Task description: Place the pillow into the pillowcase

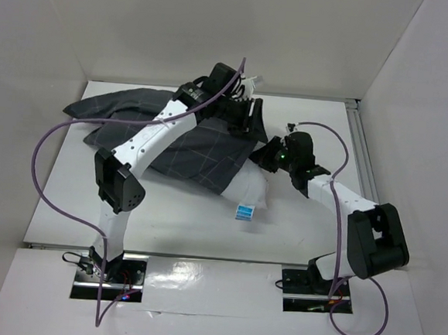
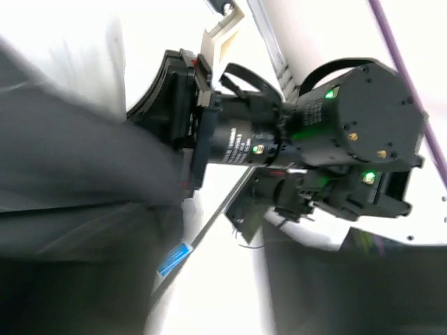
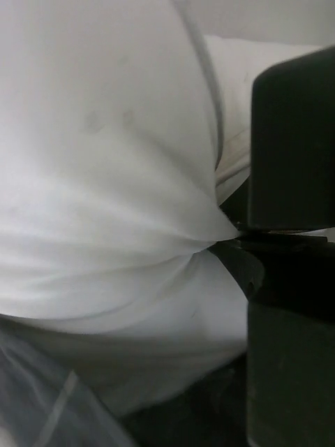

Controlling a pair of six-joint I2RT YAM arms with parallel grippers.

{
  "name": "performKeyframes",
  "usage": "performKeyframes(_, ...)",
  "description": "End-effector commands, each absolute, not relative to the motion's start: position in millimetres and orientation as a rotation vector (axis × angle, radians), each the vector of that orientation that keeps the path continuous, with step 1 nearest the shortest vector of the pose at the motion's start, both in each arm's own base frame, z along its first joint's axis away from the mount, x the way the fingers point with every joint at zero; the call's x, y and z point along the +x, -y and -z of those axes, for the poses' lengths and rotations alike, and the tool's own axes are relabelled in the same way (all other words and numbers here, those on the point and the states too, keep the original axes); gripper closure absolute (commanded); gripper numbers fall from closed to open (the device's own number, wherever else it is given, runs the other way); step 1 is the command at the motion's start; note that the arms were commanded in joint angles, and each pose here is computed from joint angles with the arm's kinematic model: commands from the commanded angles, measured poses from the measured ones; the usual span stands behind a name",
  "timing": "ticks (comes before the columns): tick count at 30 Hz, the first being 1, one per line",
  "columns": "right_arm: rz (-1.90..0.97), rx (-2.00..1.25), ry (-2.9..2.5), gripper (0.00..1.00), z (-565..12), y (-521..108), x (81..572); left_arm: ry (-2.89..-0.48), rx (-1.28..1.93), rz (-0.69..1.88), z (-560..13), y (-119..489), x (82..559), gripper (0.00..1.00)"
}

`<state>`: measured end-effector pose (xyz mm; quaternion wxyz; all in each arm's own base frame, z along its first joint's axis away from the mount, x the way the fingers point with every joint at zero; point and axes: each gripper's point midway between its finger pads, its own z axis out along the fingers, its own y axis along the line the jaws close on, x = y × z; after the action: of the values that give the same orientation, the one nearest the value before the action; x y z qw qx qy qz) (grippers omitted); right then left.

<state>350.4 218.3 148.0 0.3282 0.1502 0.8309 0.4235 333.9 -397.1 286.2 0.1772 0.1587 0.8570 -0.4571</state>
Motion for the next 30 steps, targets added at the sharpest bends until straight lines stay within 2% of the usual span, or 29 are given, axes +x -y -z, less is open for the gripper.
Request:
performKeyframes(1, -1.261, 0.329, -1.986, 1.00, -214, -243, 363, -2.180, 0.625, 1.183, -354, 384, 335, 0.24)
performKeyframes(2, -1.269, 0.323, -1.992, 1.00, -214, -245, 364, -2.217, 0.622, 1.120, -345, 378, 338, 0.17)
performKeyframes(4, -1.302, 0.336, -2.003, 1.00, -211, -251, 369, -2.317, 0.549, 0.877, -322, 355, 342, 0.12)
performKeyframes(6, -1.375, 0.341, -1.991, 1.00, -215, -258, 369, -2.329, 0.512, 0.697, -313, 337, 338, 0.10)
performKeyframes(7, -1.399, 0.341, -1.979, 1.00, -219, -261, 371, -2.326, 0.470, 0.540, -304, 319, 332, 0.13)
performKeyframes(9, -1.459, 0.339, -1.946, 1.00, -231, -264, 369, -2.341, 0.372, 0.409, -291, 298, 325, 0.27)
performKeyframes(10, -1.466, 0.350, -1.946, 1.00, -229, -265, 371, -2.361, 0.331, 0.355, -282, 288, 319, 0.47)
performKeyframes(11, -1.477, 0.357, -1.938, 1.00, -232, -263, 372, -2.359, 0.291, 0.309, -275, 283, 313, 0.59)
performKeyframes(12, -1.493, 0.353, -1.933, 1.00, -234, -264, 371, -2.398, 0.204, 0.289, -256, 274, 300, 0.68)
performKeyframes(13, -1.493, 0.353, -1.933, 1.00, -234, -264, 374, -2.405, 0.173, 0.275, -247, 272, 292, 0.68)
performKeyframes(14, -1.493, 0.353, -1.933, 1.00, -234, -264, 374, -2.403, 0.150, 0.254, -240, 274, 282, 0.63)
performKeyframes(15, -1.487, 0.344, -1.932, 1.00, -237, -265, 375, -2.447, 0.061, 0.219, -216, 268, 269, 0.55)
performKeyframes(17, -1.487, 0.345, -1.934, 1.00, -240, -265, 376, -2.413, -0.014, 0.202, -213, 263, 257, 0.37)
performKeyframes(18, -1.478, 0.359, -1.939, 1.00, -236, -262, 379, -2.411, -0.015, 0.153, -200, 259, 247, 0.20)
performKeyframes(20, -1.473, 0.340, -1.927, 1.00, -243, -263, 382, -2.412, -0.095, 0.157, -189, 255, 241, 0.08)
performKeyframes(22, -1.482, 0.331, -1.931, 1.00, -243, -264, 382, -2.429, -0.135, 0.095, -164, 244, 234, 0.04)
performKeyframes(30, -1.475, 0.293, -1.952, 1.00, -246, -267, 383, -2.347, -0.333, -0.111, -113, 207, 258, 0.05)
